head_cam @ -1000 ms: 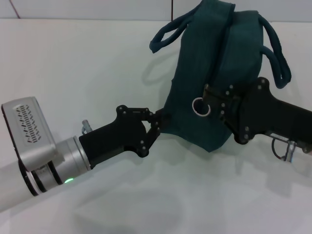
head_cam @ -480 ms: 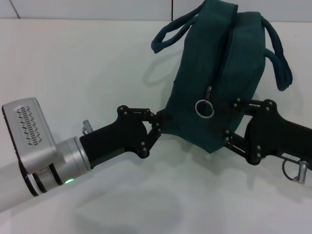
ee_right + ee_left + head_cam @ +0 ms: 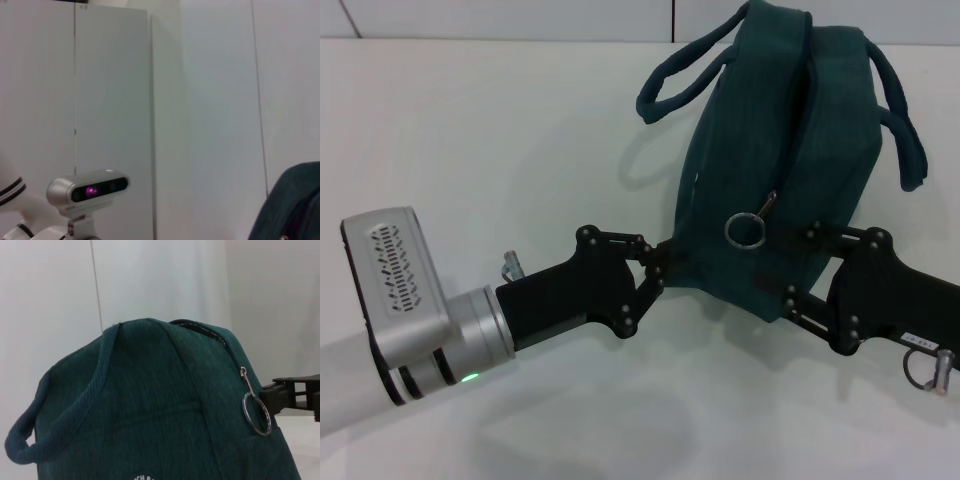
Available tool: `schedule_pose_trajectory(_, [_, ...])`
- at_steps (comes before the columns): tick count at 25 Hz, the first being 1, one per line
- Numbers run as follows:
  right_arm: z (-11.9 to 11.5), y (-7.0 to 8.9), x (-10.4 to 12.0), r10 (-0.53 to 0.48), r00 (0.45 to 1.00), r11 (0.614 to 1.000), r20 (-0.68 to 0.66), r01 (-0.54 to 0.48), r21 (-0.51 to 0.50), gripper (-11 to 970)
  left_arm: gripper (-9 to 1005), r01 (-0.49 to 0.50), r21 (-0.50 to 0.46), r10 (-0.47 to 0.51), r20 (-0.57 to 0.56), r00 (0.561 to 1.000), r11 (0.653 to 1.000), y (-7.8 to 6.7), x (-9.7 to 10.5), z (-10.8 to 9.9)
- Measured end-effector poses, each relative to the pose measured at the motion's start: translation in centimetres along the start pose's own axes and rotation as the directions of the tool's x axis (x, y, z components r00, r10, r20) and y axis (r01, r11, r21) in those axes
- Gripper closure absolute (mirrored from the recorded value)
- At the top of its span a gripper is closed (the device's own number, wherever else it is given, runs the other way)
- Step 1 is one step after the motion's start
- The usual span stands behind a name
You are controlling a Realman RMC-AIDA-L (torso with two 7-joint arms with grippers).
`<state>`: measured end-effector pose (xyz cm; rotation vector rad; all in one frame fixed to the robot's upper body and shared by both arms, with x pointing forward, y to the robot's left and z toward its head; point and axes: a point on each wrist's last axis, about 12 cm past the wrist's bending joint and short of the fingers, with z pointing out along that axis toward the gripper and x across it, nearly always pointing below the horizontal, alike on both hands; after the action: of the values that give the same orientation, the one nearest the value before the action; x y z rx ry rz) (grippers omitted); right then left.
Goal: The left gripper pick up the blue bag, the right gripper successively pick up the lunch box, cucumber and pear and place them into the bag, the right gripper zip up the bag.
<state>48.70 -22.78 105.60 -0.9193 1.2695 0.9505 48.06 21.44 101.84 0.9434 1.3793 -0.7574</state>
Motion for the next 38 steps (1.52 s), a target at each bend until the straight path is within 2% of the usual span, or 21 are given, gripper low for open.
schedule_pose_trajectory(21, [-1.6, -0.3, 0.1, 0.064, 0.998, 0.994, 0.010, -0.064, 0.091, 556, 942, -0.005, 0.027, 0.005, -0.009, 1.000, 1.000, -0.4, 0.1, 0.0])
schedule_pose_trajectory(27, [-1.0, -0.4, 0.5, 0.102, 0.994, 0.993, -0.040, -0.099, 0.060, 566, 943, -0.016, 0.073, 0.016, -0.003, 1.000, 0.997, -0.5, -0.1, 0.5])
schedule_pose_trajectory(34, [-0.3, -0.2, 0.7, 0.137, 0.985, 0.990, -0.103, -0.140, -0.015, 578, 942, -0.018, 0.076, 0.019, -0.002, 1.000, 0.997, -0.5, -0.2, 0.6])
schedule_pose_trajectory(38, [-0.3, -0.3, 0.7, 0.144, 0.984, 0.989, -0.108, -0.148, -0.026, 584, 942, -0.018, 0.075, 0.019, -0.002, 1.000, 0.997, -0.5, -0.2, 0.6])
